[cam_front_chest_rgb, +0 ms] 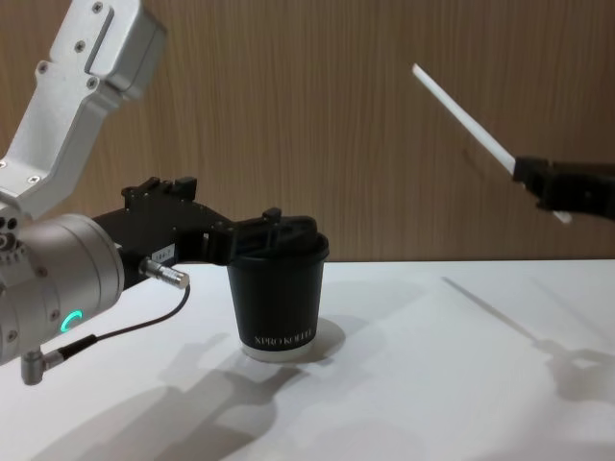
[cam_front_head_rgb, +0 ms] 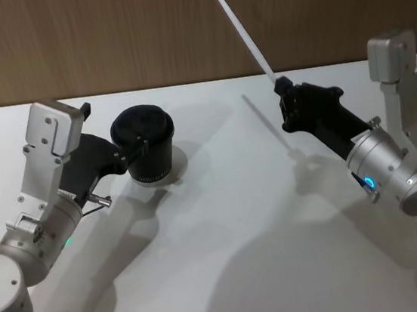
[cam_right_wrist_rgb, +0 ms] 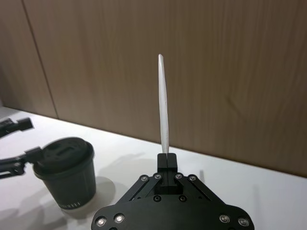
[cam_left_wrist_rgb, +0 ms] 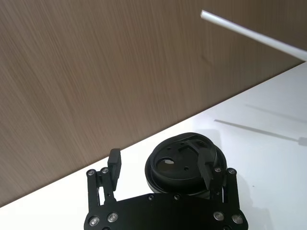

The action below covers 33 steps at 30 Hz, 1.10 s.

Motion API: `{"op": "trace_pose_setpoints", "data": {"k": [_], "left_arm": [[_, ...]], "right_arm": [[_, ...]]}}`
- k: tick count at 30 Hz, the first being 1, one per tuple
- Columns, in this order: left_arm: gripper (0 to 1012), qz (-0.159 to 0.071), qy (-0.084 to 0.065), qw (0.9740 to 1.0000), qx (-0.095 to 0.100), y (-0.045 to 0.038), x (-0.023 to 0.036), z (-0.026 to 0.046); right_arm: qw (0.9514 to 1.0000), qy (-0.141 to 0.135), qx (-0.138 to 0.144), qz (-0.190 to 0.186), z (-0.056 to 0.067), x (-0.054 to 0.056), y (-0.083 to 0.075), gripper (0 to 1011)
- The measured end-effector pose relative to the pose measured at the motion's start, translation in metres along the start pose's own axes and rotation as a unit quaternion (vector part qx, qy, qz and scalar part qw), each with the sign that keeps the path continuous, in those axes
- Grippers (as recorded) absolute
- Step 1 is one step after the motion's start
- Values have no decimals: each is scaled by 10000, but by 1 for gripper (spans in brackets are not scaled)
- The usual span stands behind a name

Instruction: Pick up the straw with one hand, pass it to the other hand, and insert it into the cup.

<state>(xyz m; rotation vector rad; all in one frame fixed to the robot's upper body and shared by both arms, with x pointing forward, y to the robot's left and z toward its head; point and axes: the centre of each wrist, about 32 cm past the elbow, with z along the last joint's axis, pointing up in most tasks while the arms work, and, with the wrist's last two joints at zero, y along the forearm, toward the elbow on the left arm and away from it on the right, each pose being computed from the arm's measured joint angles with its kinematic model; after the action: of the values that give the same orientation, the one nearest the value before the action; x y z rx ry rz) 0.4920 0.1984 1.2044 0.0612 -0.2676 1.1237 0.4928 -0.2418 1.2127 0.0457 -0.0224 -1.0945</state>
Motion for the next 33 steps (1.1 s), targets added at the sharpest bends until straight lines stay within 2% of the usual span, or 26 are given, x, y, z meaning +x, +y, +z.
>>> {"op": "trace_pose_setpoints", "data": {"k": [4, 11, 19, 24, 33], "left_arm": [[1003, 0, 0, 10000, 0, 0, 0, 0], [1004, 0, 0, 10000, 0, 0, 0, 0], [1003, 0, 0, 10000, 0, 0, 0, 0], [1003, 0, 0, 10000, 0, 0, 0, 0], [1003, 0, 0, 10000, 0, 0, 0, 0]], "right_arm": [[9988, 26, 332, 366, 44, 36, 42, 0], [9945, 88, 640, 821, 73, 49, 111, 0], [9856, 163, 922, 1411, 92, 36, 229, 0], [9764, 214, 1065, 1868, 98, -3, 338, 0], [9659, 269, 1170, 2295, 103, -75, 445, 0]]}}
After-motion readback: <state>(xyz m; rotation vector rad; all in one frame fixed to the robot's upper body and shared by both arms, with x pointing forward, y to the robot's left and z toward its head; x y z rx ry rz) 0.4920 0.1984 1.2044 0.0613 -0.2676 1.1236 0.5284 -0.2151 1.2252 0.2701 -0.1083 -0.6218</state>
